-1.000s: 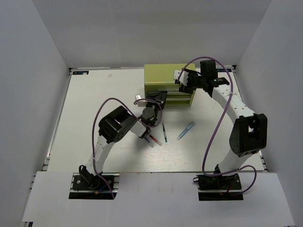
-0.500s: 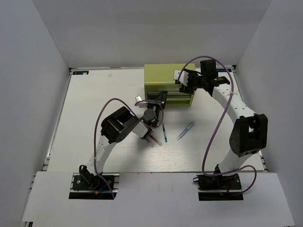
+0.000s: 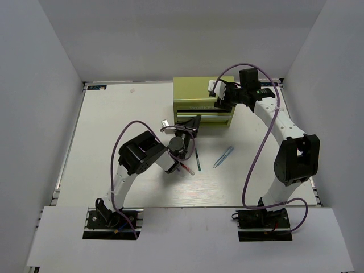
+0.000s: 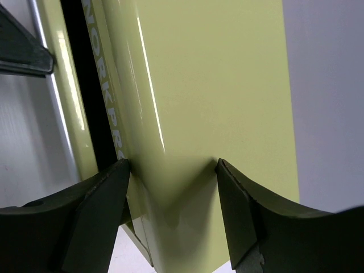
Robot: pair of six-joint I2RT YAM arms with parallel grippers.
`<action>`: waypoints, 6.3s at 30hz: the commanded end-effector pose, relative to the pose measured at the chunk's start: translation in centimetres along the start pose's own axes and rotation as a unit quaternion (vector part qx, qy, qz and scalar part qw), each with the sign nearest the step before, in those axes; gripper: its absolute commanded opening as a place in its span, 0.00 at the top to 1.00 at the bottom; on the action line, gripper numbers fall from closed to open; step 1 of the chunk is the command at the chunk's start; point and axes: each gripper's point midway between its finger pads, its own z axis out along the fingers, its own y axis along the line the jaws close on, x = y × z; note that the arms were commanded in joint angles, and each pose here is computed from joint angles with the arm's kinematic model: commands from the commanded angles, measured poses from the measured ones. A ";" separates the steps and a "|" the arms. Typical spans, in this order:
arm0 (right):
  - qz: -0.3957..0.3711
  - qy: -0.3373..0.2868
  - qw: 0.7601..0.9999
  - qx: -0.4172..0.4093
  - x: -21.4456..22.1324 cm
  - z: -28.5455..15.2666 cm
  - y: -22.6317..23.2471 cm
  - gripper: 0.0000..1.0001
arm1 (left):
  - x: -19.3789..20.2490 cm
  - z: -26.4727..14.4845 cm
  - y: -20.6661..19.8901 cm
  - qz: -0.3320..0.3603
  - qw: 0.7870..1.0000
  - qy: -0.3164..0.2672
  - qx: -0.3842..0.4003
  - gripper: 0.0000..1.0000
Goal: Sort the stationery into containers
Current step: Open the drawer in the storage box, then pick up the stationery from the center of the board, then place the stationery in the drawer, then close the drawer in the storage box.
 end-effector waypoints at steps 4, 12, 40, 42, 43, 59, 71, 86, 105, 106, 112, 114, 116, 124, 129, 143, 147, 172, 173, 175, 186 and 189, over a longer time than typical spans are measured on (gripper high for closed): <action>0.068 0.058 0.995 -0.039 3.0 0.7 2.6 0.33 | 0.6 -3.6 0.8 0.009 1.000 0.020 -0.007 1.00; 0.080 0.072 0.993 -0.041 3.8 0.9 3.1 0.33 | 2.1 -7.6 -0.4 0.013 0.997 0.072 -0.019 1.00; 0.023 -0.005 0.998 -0.055 -1.7 -5.8 6.7 0.11 | 3.2 -11.6 -7.2 0.008 0.985 0.167 0.033 0.26; 0.010 -0.010 0.998 -0.062 -2.0 -6.9 8.0 0.11 | 2.4 -13.4 -7.5 0.019 0.982 0.185 0.017 0.26; -0.002 -0.021 0.999 -0.046 -2.9 -8.2 8.0 0.11 | 1.9 -14.7 -6.7 0.022 0.980 0.196 -0.005 0.25; -0.131 -0.106 0.953 -0.253 0.3 -9.5 25.2 0.57 | -9.1 -20.2 -6.9 0.349 0.876 0.146 -0.301 0.00; -0.182 -0.007 0.941 -0.285 6.1 -5.1 25.6 0.34 | -10.0 -22.6 -6.0 0.408 0.810 0.196 -0.372 0.00; -0.201 0.060 0.914 -0.346 7.6 -0.8 23.5 0.42 | -10.4 -23.2 -6.4 0.387 0.828 0.187 -0.360 0.00; -0.141 0.107 0.854 -0.488 9.4 -3.7 30.2 0.76 | -9.9 -22.9 -6.0 0.389 0.826 0.193 -0.360 0.00; -0.134 0.106 0.850 -0.498 9.4 -4.2 30.8 0.77 | -9.8 -23.0 -5.7 0.389 0.823 0.198 -0.363 0.00; -0.086 0.057 0.887 -0.450 5.3 -4.7 29.8 0.81 | -9.4 -22.7 -5.7 0.385 0.826 0.201 -0.359 0.00; -0.057 0.033 0.906 -0.418 2.9 -4.5 28.1 0.83 | -9.2 -22.8 -5.2 0.385 0.824 0.206 -0.362 0.00; -0.041 0.020 0.927 -0.372 0.6 -4.0 25.1 0.84 | -9.0 -22.6 -5.4 0.383 0.827 0.205 -0.357 0.00; -0.001 -0.029 0.986 -0.163 -7.7 -4.7 13.0 0.84 | -7.6 -22.4 -4.1 0.372 0.825 0.229 -0.357 0.00; 0.013 -0.016 0.995 -0.101 -8.3 -3.3 8.8 0.84 | -7.2 -22.3 -3.9 0.370 0.825 0.233 -0.357 0.00; 0.010 0.036 0.998 -0.045 -5.8 1.6 4.1 0.52 | -7.0 -22.3 -4.1 0.368 0.825 0.237 -0.357 0.00; 0.010 -0.003 0.997 -0.071 -7.5 0.7 5.0 0.66 | -7.0 -22.3 -4.1 0.368 0.825 0.237 -0.357 0.00; 0.001 0.026 0.992 -0.122 -4.9 6.2 9.2 1.00 | -7.2 -22.3 -3.2 0.382 0.814 0.239 -0.365 0.00; 0.011 0.047 0.993 -0.105 -4.0 6.0 9.2 1.00 | -7.2 -22.3 -3.2 0.382 0.814 0.239 -0.365 0.00; 0.010 0.041 0.997 -0.064 -4.4 6.6 7.7 1.00 | -7.2 -22.3 -3.3 0.379 0.816 0.237 -0.367 0.00; 0.022 0.099 0.994 0.045 -2.0 7.5 3.5 1.00 | -5.4 -21.1 -3.4 0.349 0.840 0.244 -0.337 0.00; 0.022 0.103 0.993 0.044 -1.8 7.5 3.5 1.00 | -5.1 -20.7 -3.6 0.343 0.848 0.242 -0.324 0.00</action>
